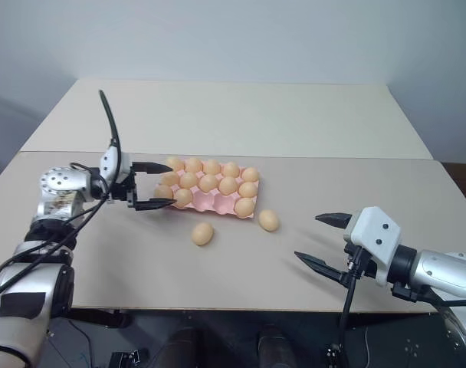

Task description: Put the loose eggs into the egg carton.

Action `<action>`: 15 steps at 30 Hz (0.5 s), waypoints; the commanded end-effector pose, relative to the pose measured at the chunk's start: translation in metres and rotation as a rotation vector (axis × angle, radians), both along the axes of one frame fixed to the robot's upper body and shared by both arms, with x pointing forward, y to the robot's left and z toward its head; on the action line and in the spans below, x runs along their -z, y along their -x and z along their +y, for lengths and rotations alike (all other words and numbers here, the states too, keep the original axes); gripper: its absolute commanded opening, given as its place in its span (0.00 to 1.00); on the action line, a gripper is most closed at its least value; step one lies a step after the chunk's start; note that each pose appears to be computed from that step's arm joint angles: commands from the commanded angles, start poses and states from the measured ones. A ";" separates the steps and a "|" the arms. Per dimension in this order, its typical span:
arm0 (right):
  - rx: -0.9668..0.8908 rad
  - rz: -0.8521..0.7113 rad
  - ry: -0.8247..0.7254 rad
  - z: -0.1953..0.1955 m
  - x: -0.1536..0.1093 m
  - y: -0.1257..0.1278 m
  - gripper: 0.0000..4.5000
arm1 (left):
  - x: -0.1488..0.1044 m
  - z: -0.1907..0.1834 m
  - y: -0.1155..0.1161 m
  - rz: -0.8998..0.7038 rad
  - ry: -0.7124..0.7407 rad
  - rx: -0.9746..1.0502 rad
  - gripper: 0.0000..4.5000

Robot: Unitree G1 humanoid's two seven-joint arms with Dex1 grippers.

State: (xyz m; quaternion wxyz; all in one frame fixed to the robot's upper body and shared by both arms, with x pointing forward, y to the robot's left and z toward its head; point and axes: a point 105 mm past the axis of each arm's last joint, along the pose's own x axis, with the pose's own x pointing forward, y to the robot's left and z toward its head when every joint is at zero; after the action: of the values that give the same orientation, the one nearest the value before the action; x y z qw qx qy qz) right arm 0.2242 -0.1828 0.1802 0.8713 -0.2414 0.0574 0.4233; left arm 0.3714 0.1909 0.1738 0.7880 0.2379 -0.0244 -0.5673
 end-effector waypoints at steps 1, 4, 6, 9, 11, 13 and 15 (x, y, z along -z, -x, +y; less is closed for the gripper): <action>-0.016 -0.039 0.015 0.000 -0.009 0.001 1.00 | -0.035 0.027 0.024 -0.055 -0.042 0.054 0.99; -0.040 -0.033 0.018 -0.002 -0.011 0.003 1.00 | -0.047 0.041 0.047 -0.045 -0.114 0.077 0.99; -0.057 -0.026 0.023 -0.003 -0.011 0.004 1.00 | -0.048 0.050 0.058 -0.041 -0.174 0.075 0.99; -0.073 -0.021 0.030 -0.004 -0.011 0.002 1.00 | -0.046 0.054 0.075 -0.003 -0.217 0.107 0.99; -0.080 -0.021 0.035 -0.005 -0.012 0.001 1.00 | -0.043 0.053 0.083 0.004 -0.248 0.128 0.99; -0.090 -0.020 0.038 -0.005 -0.013 0.000 1.00 | -0.042 0.052 0.089 0.013 -0.260 0.146 0.99; -0.106 -0.015 0.042 -0.005 -0.013 0.001 1.00 | -0.042 0.051 0.091 0.014 -0.258 0.157 0.99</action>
State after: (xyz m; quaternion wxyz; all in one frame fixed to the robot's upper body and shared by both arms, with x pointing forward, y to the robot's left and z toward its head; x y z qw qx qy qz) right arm 0.2252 -0.1889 0.1843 0.8499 -0.2492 0.0648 0.4597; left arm 0.2839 0.2436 0.2034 0.7106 0.3188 0.0522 -0.6250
